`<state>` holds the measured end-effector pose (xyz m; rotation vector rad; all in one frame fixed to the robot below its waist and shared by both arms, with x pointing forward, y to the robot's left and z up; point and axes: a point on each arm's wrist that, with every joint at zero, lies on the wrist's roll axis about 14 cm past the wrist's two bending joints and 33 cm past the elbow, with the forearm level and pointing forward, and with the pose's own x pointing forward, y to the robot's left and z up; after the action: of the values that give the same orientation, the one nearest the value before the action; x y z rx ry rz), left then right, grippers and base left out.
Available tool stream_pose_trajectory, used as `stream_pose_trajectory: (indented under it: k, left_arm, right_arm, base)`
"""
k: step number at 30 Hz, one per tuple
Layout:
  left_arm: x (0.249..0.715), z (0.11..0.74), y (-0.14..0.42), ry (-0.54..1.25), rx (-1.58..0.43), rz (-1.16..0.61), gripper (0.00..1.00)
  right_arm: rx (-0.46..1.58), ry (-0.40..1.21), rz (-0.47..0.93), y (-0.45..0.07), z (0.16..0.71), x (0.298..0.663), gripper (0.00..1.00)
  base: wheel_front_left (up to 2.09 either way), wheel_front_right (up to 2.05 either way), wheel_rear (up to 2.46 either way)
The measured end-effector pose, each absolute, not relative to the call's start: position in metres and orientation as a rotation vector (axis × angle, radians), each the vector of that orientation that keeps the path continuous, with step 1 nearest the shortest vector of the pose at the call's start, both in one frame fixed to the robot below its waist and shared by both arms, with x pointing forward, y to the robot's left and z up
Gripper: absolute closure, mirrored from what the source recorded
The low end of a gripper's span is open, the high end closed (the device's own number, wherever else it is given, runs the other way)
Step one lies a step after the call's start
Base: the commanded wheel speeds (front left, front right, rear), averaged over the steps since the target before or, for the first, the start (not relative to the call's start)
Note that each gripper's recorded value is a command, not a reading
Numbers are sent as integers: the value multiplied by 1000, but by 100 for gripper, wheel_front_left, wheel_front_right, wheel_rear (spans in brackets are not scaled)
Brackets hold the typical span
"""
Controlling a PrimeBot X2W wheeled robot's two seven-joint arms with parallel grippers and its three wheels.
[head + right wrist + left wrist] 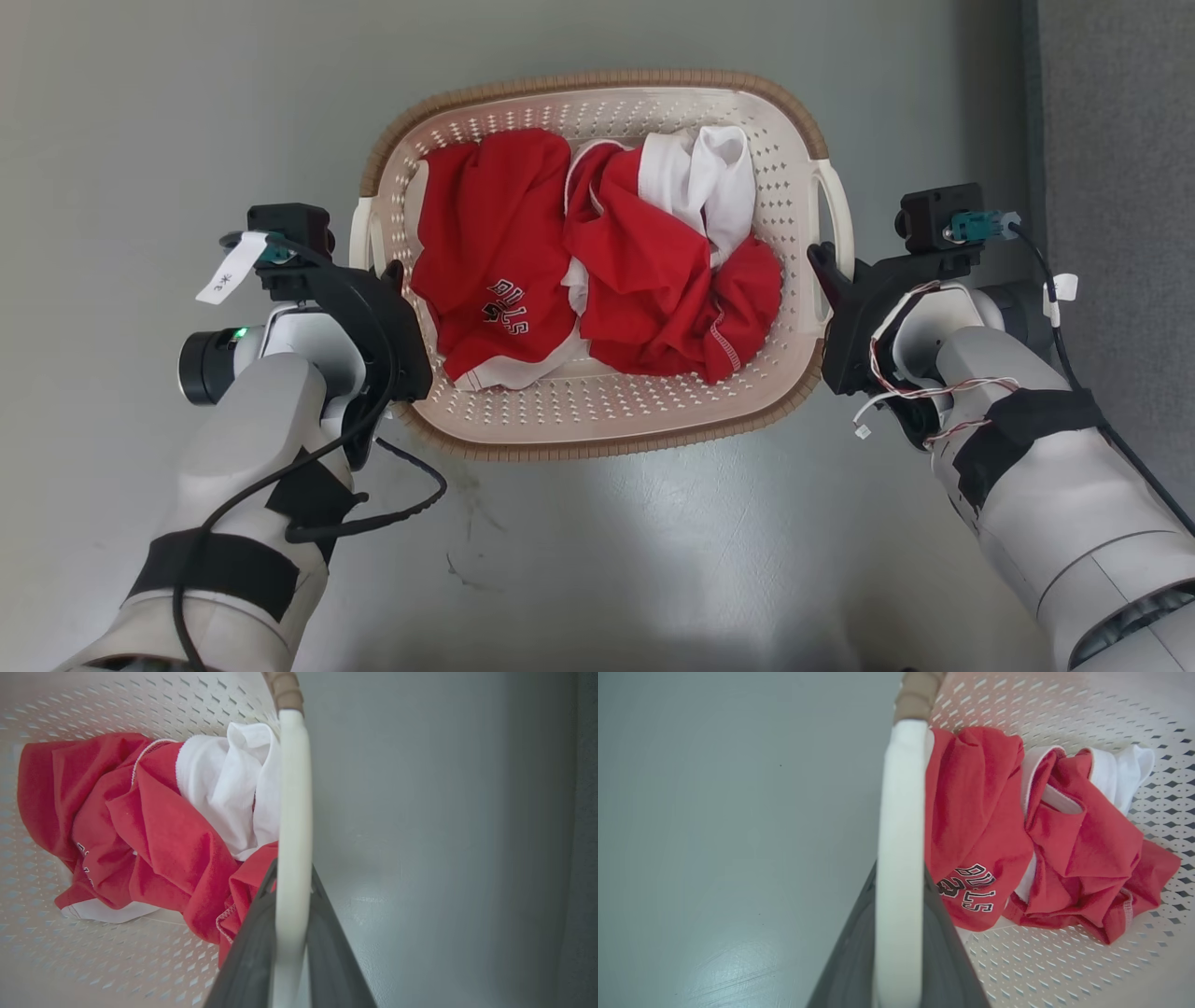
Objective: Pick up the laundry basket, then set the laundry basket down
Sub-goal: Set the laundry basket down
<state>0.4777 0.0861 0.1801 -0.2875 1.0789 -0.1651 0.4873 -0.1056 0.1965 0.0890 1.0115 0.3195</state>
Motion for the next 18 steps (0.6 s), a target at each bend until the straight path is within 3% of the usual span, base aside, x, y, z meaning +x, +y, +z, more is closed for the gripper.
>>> stream_pose_trajectory:
  k: [18]
  left_arm:
    - [471,153,82,1098,-288,-172,100]
  right_arm:
    - [95,1048,292,-112,166,479,100]
  base:
    - [0,0,0]
